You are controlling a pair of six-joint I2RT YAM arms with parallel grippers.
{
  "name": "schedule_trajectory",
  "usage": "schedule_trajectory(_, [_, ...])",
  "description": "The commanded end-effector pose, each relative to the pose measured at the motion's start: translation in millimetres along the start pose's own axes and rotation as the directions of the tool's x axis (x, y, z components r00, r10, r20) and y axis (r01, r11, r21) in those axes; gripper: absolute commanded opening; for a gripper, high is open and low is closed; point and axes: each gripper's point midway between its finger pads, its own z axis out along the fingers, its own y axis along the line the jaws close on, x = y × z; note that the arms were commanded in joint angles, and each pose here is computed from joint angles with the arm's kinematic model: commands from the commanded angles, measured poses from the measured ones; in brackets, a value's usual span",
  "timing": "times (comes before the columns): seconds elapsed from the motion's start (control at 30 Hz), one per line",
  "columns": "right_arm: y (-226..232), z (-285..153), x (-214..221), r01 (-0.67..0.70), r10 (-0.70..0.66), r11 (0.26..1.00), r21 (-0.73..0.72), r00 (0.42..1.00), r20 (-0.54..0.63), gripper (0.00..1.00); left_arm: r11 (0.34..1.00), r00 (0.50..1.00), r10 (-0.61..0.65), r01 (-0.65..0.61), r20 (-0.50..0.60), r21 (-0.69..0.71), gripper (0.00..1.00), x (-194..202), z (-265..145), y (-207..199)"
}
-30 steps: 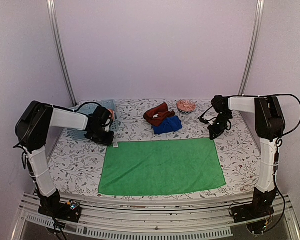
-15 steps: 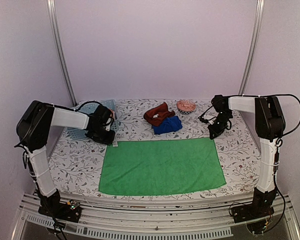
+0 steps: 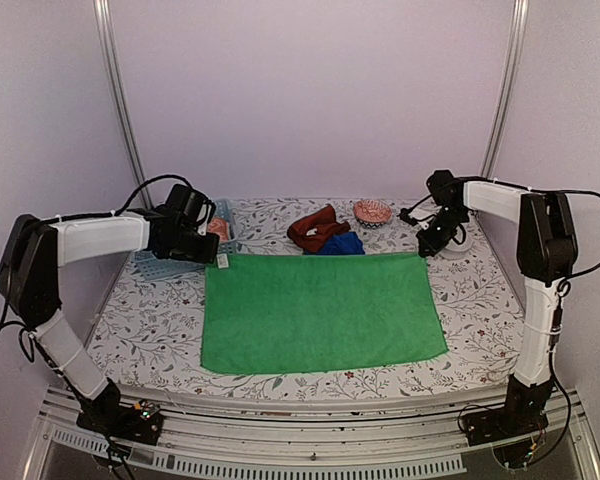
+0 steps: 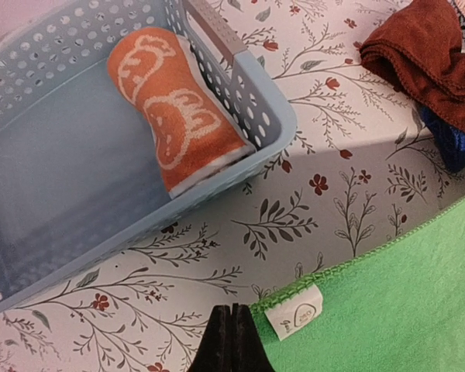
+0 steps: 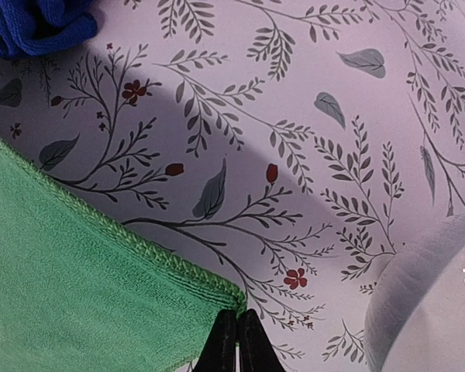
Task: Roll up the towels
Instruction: Pick up the towel from the center of the board, then fold the towel at the center of the board.
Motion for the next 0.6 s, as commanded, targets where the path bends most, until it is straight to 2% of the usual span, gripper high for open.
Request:
schedule_trajectory(0.0, [-17.7, -38.1, -23.2, 0.006, -0.015, 0.997, 0.071, 0.993, 0.119, 0.03, 0.999, 1.000, 0.027, -0.028, -0.010, -0.029, 0.00, 7.6, -3.3, 4.9])
schedule_trajectory(0.27, [4.7, -48.1, -17.4, 0.041, -0.040, 0.999, -0.007, 0.984, 0.175, 0.03, 0.999, 1.000, 0.010, -0.011, 0.010, 0.039, 0.00, 10.3, -17.8, -3.5])
schedule_trajectory(0.57, [28.0, -60.4, 9.5, 0.078, -0.070, 0.996, -0.033, 0.978, 0.195, 0.03, 0.994, 1.000, 0.009, -0.010, 0.007, 0.107, 0.00, 24.8, -40.0, -8.9])
